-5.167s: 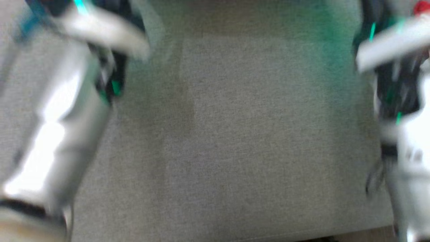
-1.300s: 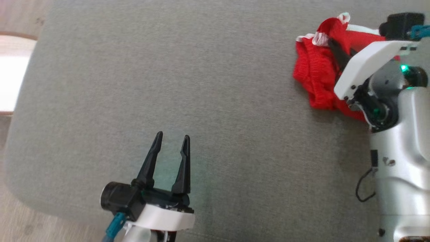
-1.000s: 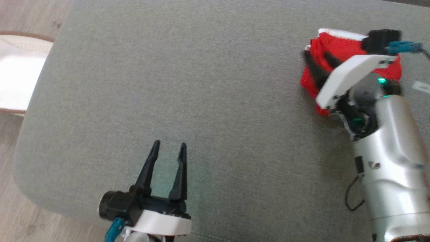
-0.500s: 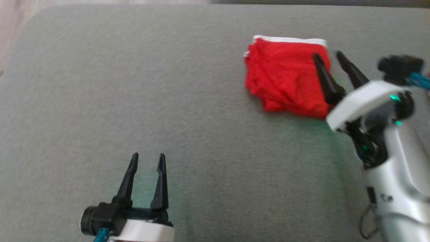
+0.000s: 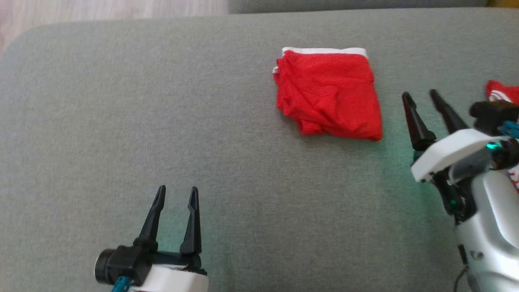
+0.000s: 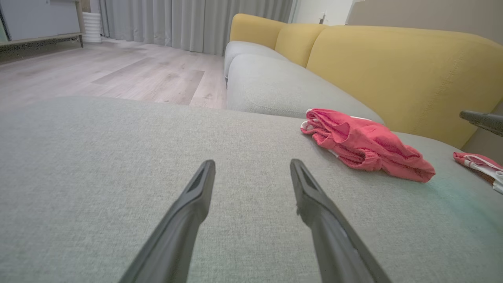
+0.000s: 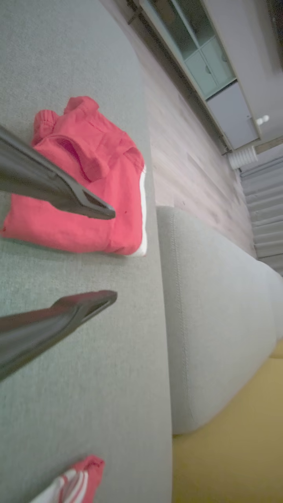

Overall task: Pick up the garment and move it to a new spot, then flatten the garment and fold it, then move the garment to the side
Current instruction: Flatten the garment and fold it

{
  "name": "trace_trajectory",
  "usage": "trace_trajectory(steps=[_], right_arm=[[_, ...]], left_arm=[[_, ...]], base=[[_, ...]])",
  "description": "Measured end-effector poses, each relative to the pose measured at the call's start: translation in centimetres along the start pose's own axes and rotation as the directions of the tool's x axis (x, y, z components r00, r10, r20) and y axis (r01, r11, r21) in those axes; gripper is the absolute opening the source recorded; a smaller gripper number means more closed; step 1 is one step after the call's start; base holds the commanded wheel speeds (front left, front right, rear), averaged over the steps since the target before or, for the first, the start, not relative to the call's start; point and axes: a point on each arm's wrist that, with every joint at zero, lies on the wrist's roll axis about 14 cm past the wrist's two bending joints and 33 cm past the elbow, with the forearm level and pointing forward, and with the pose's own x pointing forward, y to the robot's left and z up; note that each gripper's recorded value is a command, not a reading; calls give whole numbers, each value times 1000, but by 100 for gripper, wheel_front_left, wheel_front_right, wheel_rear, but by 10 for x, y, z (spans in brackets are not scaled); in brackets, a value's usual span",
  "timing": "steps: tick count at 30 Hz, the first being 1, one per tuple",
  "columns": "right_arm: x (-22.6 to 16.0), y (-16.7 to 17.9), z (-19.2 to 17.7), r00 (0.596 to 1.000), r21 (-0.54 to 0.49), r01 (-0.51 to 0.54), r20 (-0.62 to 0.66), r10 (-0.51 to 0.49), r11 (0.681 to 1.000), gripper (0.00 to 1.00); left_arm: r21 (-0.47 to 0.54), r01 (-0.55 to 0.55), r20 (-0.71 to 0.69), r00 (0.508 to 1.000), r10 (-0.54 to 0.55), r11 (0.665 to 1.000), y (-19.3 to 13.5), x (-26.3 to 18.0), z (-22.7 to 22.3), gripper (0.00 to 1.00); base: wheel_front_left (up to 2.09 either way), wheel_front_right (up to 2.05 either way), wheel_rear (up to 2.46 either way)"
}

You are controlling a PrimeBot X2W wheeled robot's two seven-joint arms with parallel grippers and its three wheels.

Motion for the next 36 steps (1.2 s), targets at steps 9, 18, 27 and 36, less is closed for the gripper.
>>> trace_trajectory(steps=[9,18,27,36], right_arm=[[61,42,-33,982,-55,-132,-142,123,990,0],[75,100,-81,931,-64,-289,-250,265,955,0],[36,161,-97,853,-44,-455,-309,421,889,0],[25,123,-30,941,-45,-338,-51,335,940,100]], left_arm=[[3,-54,-27,998,54,999,17,5,-8,100],[3,-150,-25,988,150,989,42,-5,-5,100],[-5,-153,11,988,153,988,39,-12,5,100],[-7,-137,54,989,138,990,34,-21,17,100]], base=[[0,0,0],[0,0,0],[0,0,0],[0,0,0]])
